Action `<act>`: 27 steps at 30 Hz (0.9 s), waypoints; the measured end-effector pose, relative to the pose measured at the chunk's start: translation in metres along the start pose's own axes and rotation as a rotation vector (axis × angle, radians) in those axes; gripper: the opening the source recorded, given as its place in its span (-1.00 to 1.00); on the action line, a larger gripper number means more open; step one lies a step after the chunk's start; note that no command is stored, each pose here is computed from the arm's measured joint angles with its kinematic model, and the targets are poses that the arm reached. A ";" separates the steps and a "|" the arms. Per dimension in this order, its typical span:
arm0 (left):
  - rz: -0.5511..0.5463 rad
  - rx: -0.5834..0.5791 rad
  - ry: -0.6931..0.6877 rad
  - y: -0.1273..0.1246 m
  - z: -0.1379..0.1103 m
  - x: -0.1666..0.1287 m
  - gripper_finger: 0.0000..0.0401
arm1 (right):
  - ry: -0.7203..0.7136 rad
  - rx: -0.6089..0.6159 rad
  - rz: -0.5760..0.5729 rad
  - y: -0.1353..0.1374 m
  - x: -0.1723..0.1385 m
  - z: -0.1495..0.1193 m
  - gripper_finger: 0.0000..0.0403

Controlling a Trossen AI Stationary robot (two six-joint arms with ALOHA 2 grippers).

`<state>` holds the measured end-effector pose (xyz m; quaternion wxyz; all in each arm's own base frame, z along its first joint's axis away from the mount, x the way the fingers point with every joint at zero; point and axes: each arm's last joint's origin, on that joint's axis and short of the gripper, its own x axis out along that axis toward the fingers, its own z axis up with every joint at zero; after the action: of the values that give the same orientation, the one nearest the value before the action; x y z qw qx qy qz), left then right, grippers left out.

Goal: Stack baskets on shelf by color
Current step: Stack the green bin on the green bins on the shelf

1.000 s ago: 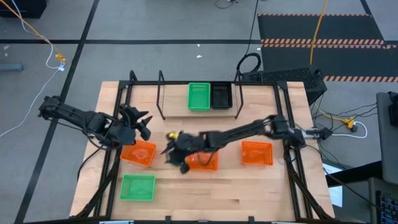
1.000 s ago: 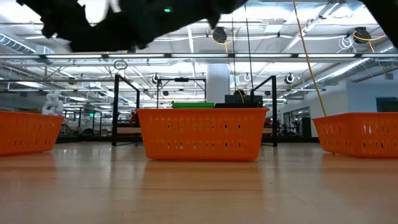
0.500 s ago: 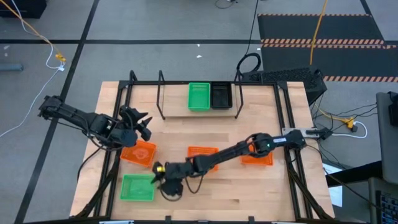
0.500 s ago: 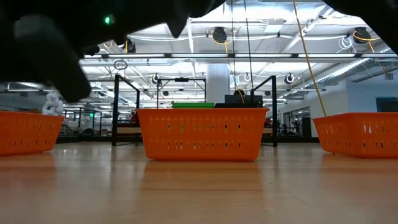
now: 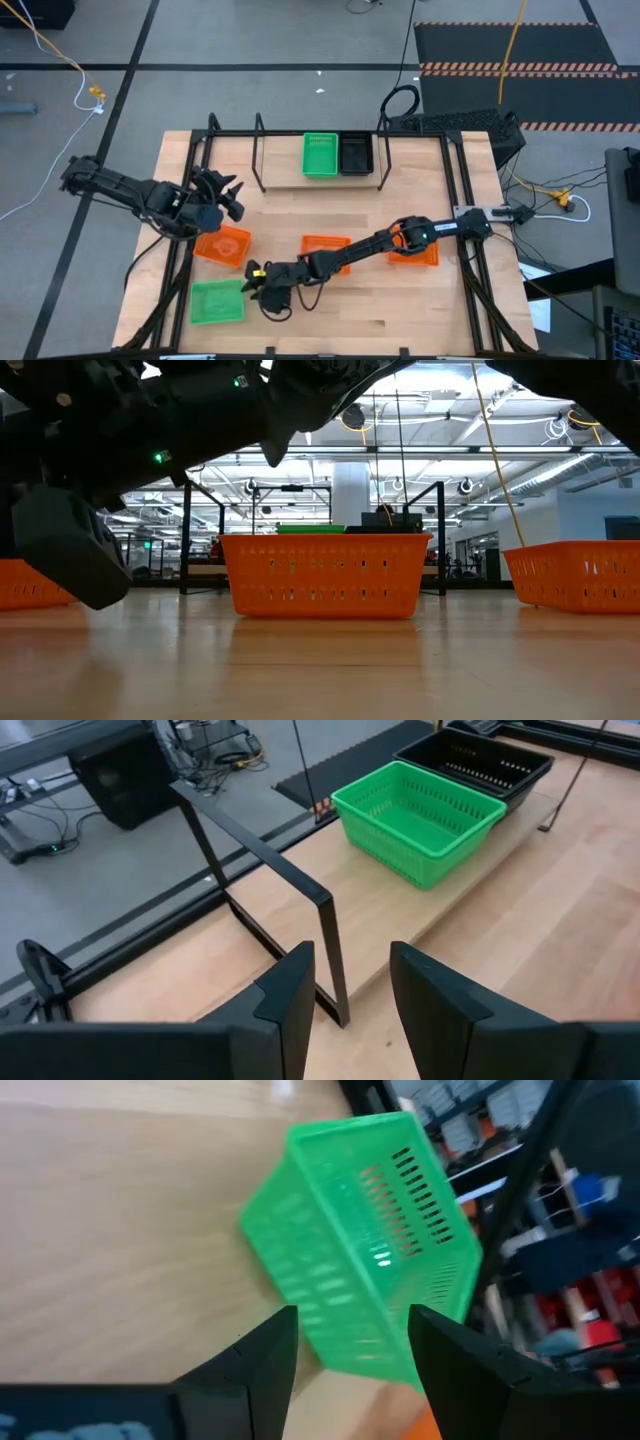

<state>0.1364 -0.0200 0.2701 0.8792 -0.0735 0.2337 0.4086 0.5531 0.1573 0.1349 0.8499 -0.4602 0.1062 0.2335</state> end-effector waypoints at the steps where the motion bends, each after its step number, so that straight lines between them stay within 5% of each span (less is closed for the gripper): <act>1: 0.003 0.001 0.000 0.000 0.000 0.000 -0.32 | -0.008 -0.023 -0.011 -0.001 0.000 0.000 -0.08; 10: 0.006 0.001 0.000 0.001 0.001 0.001 -0.32 | -0.189 -0.185 0.011 -0.004 0.003 -0.005 -0.08; 21: 0.002 -0.005 -0.002 0.000 0.001 0.001 -0.32 | -0.183 -0.192 -0.024 0.001 0.013 -0.027 -0.09; 27: 0.002 -0.002 -0.002 0.000 0.001 0.001 -0.32 | -0.184 -0.209 0.045 0.002 0.012 -0.034 -0.27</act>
<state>0.1372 -0.0190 0.2707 0.8790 -0.0738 0.2322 0.4099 0.5638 0.1339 0.1097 0.7980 -0.5206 0.0132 0.3032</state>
